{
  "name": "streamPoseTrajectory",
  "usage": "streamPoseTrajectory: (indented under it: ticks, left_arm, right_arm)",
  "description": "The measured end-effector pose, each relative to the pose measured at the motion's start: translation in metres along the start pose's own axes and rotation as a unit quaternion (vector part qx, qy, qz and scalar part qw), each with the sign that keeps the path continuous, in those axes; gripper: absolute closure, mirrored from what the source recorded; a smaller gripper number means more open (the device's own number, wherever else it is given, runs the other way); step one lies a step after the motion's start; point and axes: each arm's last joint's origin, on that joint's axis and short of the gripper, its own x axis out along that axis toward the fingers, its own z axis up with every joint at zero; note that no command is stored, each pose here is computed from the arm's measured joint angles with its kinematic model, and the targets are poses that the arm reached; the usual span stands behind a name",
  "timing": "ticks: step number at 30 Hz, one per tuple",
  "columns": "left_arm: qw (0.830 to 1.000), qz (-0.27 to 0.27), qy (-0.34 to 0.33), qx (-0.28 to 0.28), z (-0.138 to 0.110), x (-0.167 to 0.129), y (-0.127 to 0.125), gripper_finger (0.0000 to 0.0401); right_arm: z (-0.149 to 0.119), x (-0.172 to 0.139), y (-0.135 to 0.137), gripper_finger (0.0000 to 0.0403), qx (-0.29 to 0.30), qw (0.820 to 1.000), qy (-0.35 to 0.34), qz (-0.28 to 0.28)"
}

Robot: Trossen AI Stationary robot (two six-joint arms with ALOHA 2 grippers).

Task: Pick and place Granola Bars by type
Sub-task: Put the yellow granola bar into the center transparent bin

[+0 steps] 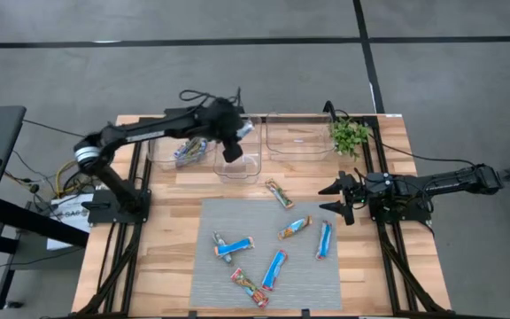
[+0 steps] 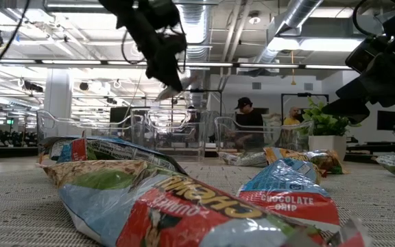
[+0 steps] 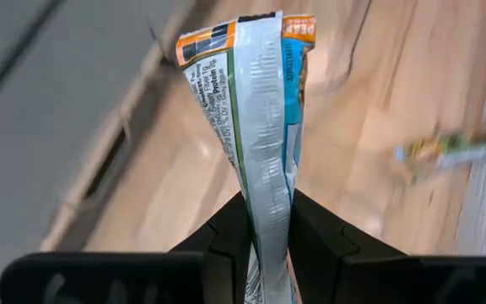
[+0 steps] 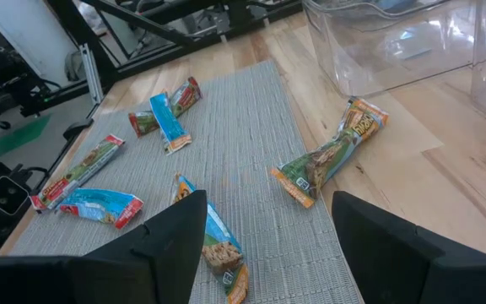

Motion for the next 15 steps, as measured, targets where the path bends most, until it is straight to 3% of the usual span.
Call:
streamPoseTrajectory:
  ticks: [6,15]
  left_arm:
    - [0.996,-0.01,0.083,0.007,-0.003,0.023,-0.002,0.0338]
    - [0.996,-0.009,0.086,-0.006,-0.004,0.03,0.001,0.0334]
  right_arm:
    - [0.0,0.0,0.0,0.0154,0.0,1.0,0.0,0.0]
    - [0.0,0.0,0.0,0.0154,0.0,1.0,0.0,0.0]
